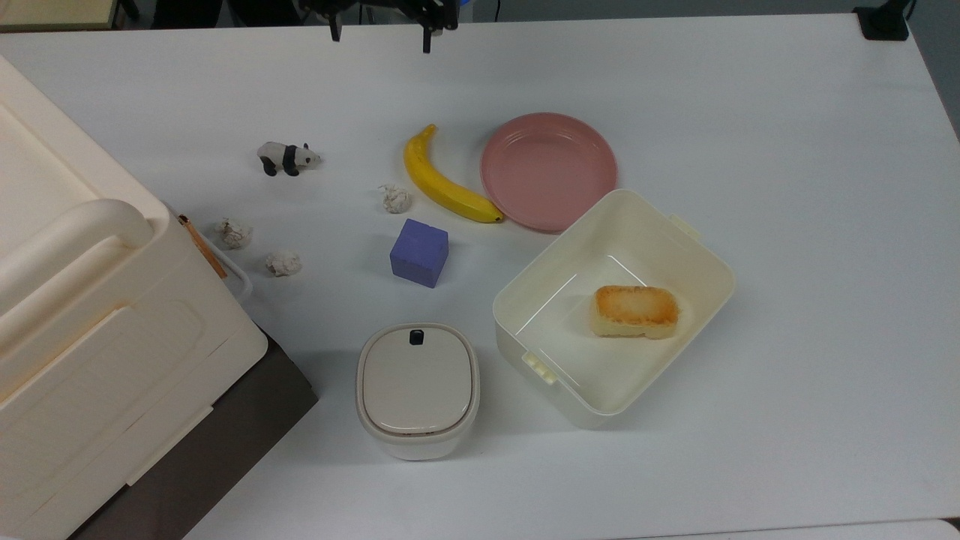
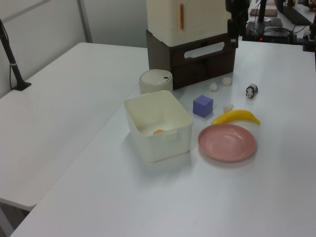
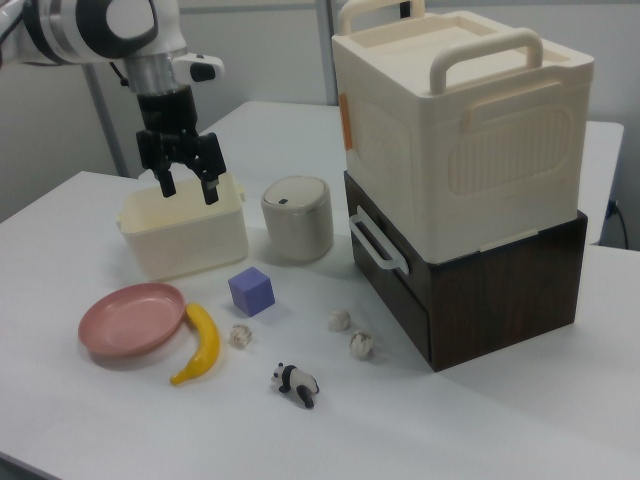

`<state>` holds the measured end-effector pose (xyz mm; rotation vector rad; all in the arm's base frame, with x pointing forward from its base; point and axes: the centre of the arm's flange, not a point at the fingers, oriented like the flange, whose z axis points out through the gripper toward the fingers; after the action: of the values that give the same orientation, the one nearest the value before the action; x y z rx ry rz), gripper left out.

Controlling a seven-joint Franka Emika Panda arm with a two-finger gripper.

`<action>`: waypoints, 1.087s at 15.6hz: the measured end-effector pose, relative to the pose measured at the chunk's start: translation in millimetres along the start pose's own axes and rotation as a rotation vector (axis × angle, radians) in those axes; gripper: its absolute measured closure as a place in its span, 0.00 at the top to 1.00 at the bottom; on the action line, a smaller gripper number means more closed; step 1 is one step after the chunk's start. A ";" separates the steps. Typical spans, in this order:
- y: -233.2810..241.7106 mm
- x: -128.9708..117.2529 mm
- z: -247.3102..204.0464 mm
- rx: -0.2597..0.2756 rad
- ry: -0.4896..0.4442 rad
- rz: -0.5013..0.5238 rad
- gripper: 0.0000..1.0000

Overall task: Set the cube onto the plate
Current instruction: 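Move the open gripper toward the purple cube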

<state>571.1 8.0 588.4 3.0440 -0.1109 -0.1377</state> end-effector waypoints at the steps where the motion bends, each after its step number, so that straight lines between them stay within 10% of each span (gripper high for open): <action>1: -0.9 3.6 3.5 0.002 0.020 0.017 1.00; 17: -3.4 16.6 26.4 0.005 0.028 0.160 1.00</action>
<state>585.4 7.8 560.5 3.0249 -0.3520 -0.0826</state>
